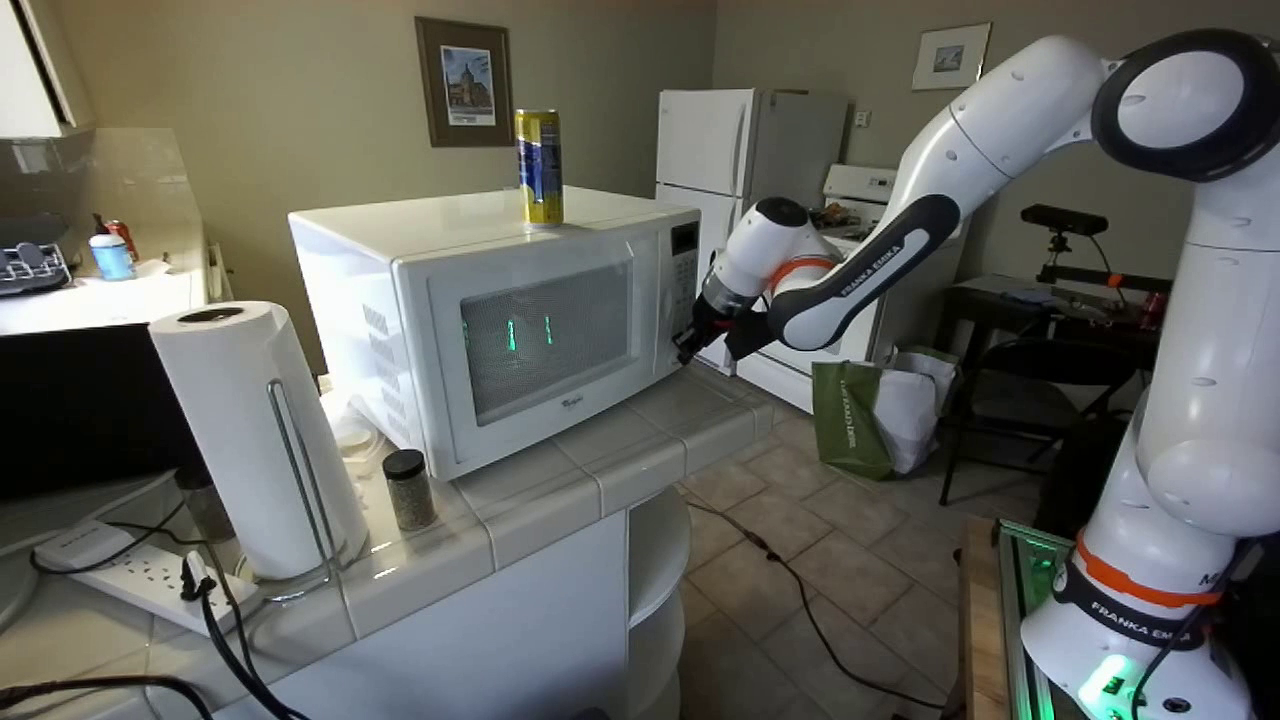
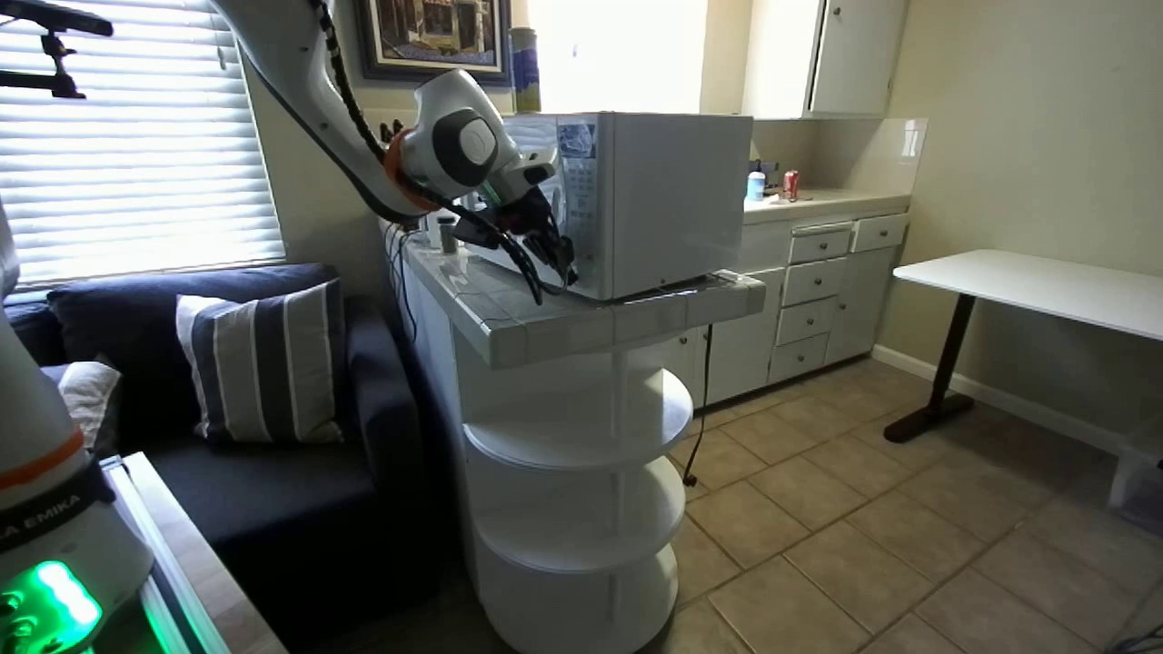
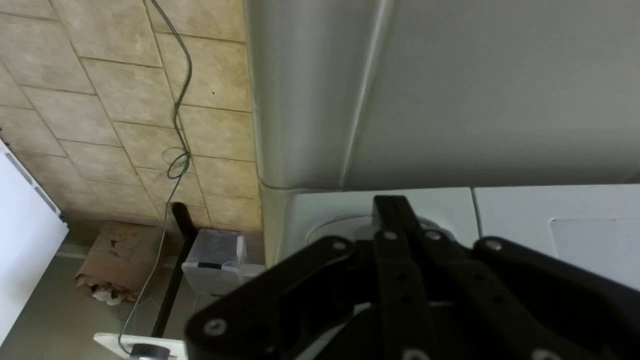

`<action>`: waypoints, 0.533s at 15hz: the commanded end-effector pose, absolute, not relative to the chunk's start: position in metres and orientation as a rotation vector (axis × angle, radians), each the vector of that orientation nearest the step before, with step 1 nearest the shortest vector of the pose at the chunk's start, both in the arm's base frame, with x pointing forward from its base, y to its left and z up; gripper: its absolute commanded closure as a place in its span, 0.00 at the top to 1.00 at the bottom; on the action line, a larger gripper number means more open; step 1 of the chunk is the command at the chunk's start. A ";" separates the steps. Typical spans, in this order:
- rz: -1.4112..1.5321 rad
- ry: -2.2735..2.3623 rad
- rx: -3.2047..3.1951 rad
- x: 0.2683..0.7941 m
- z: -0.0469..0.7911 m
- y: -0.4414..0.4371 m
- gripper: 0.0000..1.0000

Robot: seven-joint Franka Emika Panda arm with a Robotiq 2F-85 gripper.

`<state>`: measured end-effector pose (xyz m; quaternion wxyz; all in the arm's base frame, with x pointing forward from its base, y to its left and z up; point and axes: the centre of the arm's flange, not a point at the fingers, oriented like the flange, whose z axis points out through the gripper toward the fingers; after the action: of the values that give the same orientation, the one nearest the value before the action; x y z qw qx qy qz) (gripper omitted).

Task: Open the microwave door

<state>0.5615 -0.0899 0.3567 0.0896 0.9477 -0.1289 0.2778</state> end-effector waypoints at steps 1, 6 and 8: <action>0.927 -0.392 2.762 0.572 0.345 -0.094 0.00; 1.008 -0.413 2.746 0.574 0.345 -0.092 0.00; 1.032 -0.413 2.738 0.576 0.347 -0.094 0.00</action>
<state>0.5585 -0.0884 0.3495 0.0921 0.9355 -0.1339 0.3137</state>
